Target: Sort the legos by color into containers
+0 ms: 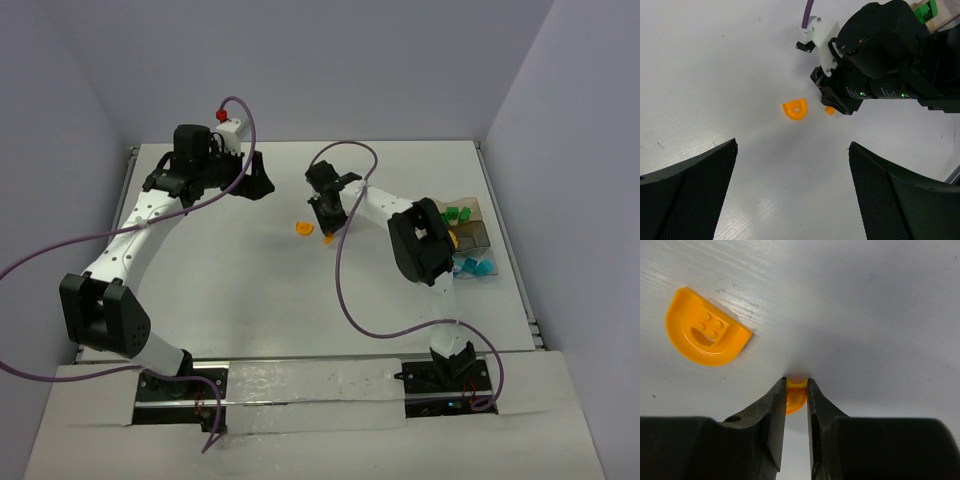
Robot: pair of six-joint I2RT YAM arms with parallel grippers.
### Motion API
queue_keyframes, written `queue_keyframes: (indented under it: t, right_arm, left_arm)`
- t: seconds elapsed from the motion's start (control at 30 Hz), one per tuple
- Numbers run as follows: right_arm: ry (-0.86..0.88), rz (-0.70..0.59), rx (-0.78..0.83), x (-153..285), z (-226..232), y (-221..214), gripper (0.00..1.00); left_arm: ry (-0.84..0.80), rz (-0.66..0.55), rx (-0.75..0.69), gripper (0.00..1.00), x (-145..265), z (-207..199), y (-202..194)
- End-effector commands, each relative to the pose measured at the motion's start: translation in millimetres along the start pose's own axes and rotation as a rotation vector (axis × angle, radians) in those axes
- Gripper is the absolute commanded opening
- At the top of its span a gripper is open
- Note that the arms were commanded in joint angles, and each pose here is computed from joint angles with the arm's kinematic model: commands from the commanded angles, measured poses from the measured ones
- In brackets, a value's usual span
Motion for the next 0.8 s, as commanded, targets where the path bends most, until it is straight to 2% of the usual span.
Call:
queue_keyframes:
  t: [0.0,0.17,0.33,0.5,0.53,0.6,0.67,0.77]
  right_arm:
    - [-0.016,0.049,0.024,1.7,-12.2,-19.5,0.21]
    - [0.05,-0.041,0.046,42.8,-4.5,-2.3,0.12]
    - [0.065,-0.145,0.069,93.7,-14.5,7.5,0.09]
    - [0.02,-0.217,-0.004,142.3,-68.1,3.8,0.09]
    - [-0.007,-0.234,-0.057,155.0,-93.1,2.3,0.08]
    - [-0.002,-0.241,-0.075,166.0,-103.1,-0.4,0.08]
    - [-0.091,-0.251,-0.132,177.7,-156.6,-8.2,0.08]
    - [-0.171,-0.256,-0.183,188.9,-199.3,-21.5,0.08]
  left_arm:
    - [-0.002,-0.06,-0.028,0.99,5.7,-1.1,21.4]
    - [-0.001,-0.06,-0.036,0.99,6.2,-0.8,23.0]
    - [-0.009,-0.066,-0.055,0.99,10.3,-3.5,26.1]
    - [-0.031,-0.08,-0.071,0.99,14.3,-8.7,29.1]
    - [-0.033,-0.08,-0.068,0.99,13.8,-8.8,29.1]
    - [-0.036,-0.077,-0.065,0.99,12.8,-8.9,28.4]
    - [-0.046,-0.079,-0.065,0.99,11.8,-10.6,29.0]
    - [-0.053,-0.081,-0.064,0.99,11.7,-11.8,30.0]
Point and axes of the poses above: each gripper's point midway between its finger pads, its own x axis back along the fingers, its own z axis along the line the jaws close on, y = z × x, the point moved 1 cm from there along x, back along the fingers, and after that the axes turned 4 degrees about -x, right-handed, at the moved point
